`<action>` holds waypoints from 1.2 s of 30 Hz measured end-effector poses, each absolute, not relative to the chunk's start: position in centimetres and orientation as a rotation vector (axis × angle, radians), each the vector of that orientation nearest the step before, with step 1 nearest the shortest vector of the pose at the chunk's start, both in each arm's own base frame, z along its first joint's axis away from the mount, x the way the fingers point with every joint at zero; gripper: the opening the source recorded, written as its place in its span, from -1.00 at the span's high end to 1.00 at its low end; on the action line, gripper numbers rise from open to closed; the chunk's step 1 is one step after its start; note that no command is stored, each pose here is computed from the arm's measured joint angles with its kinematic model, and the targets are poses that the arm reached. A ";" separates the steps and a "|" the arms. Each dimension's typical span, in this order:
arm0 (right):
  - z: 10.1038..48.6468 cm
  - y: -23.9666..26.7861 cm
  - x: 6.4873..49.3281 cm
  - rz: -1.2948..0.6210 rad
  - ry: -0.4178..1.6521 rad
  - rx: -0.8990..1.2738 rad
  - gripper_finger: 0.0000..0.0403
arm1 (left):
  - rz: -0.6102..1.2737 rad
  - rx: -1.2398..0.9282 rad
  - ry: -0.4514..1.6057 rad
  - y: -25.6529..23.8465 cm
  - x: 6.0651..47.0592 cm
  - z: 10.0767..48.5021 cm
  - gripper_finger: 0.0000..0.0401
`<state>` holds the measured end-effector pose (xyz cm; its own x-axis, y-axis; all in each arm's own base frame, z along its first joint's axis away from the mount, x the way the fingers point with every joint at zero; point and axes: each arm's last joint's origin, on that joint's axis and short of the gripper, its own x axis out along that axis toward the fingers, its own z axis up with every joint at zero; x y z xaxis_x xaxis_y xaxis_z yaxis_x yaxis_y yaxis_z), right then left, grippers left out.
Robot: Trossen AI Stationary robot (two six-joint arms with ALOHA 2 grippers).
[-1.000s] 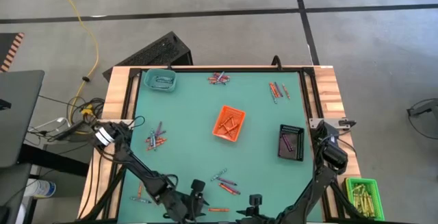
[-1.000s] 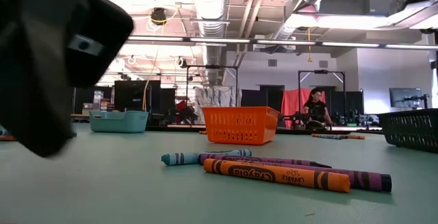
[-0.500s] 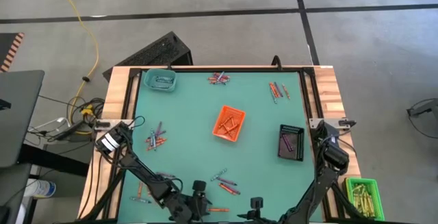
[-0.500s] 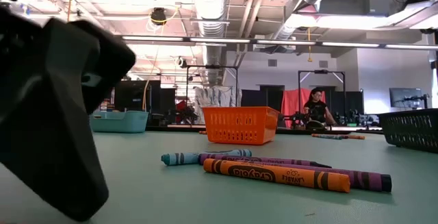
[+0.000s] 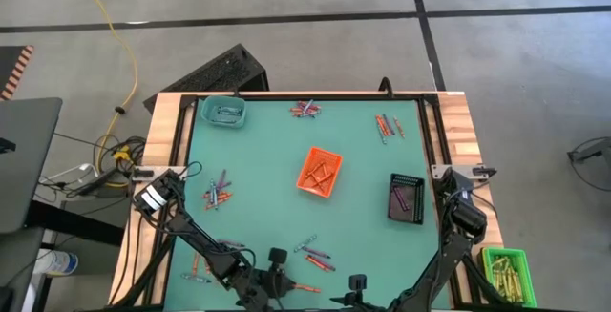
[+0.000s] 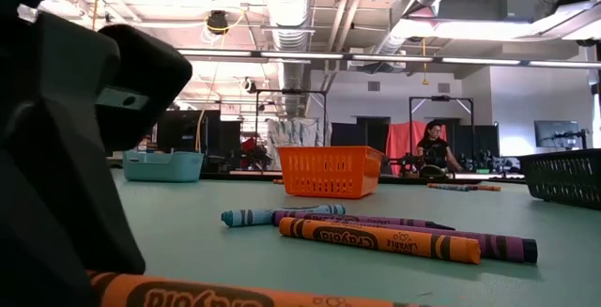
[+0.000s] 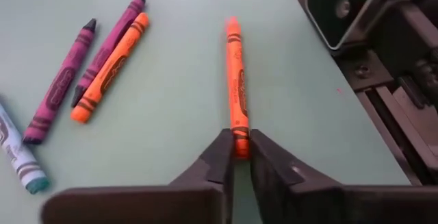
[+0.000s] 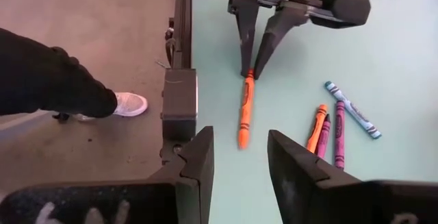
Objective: Sort crayons
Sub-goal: Put the orange crayon into the orange bin
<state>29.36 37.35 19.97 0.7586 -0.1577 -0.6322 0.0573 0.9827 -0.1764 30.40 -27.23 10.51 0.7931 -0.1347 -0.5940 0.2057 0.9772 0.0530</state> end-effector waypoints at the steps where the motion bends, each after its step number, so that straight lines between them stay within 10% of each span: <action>1: 20.0 37.3 29.4 -0.118 0.700 -0.152 0.36 | -0.188 0.131 0.628 -27.2 30.4 10.5 0.94; 17: 19.9 37.4 29.0 -0.111 0.706 -0.194 0.36 | -0.183 0.310 0.599 -26.2 30.4 13.0 0.99; 36: 19.3 35.6 27.7 -0.287 0.761 -0.270 0.39 | 0.313 0.399 0.600 -14.8 34.3 19.2 0.98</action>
<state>27.68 35.56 19.34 0.6892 -0.3495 -0.6347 0.1560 0.9270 -0.3411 34.31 -14.83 19.21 0.7827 0.3953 -0.4807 -0.1678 0.8778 0.4486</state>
